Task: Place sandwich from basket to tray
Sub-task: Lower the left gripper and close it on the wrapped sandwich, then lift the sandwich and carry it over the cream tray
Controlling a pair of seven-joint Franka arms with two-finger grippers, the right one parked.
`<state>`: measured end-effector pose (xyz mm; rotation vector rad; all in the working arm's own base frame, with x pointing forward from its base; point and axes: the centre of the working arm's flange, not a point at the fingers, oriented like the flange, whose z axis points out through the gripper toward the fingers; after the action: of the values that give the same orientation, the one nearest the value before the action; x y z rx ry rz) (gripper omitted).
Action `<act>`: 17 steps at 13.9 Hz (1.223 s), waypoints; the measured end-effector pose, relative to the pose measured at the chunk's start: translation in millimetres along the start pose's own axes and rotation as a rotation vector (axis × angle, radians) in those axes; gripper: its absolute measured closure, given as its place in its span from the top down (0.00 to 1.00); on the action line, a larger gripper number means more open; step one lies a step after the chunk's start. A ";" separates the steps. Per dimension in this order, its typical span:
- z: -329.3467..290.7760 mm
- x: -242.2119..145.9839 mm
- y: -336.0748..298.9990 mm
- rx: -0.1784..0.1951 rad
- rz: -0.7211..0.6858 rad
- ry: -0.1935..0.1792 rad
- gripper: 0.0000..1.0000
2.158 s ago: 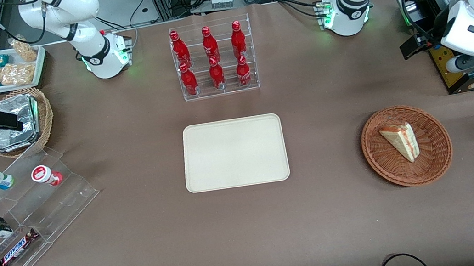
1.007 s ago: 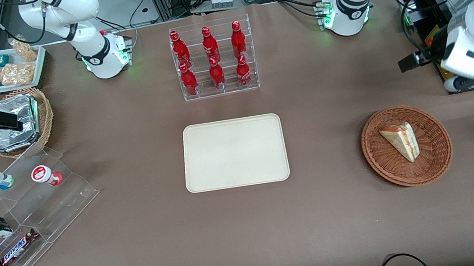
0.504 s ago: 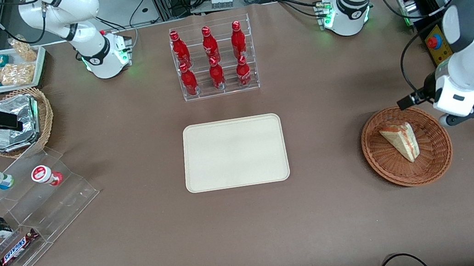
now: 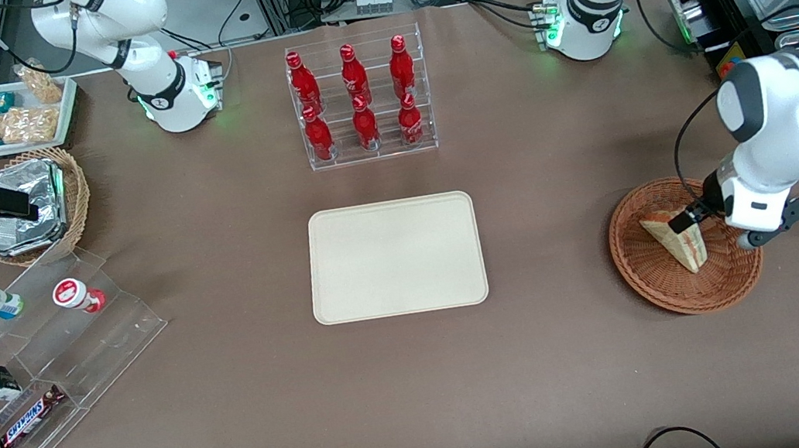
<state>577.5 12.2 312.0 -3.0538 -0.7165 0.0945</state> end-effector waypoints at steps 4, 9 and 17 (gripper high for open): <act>31.1 5.2 -5.8 0.007 -0.026 -0.027 1.00; 85.1 -5.2 -12.1 -0.011 -0.034 -0.014 0.98; 60.9 5.0 -7.8 0.001 -0.033 -0.028 0.29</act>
<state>574.9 20.7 251.1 -3.0442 -0.7678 0.1376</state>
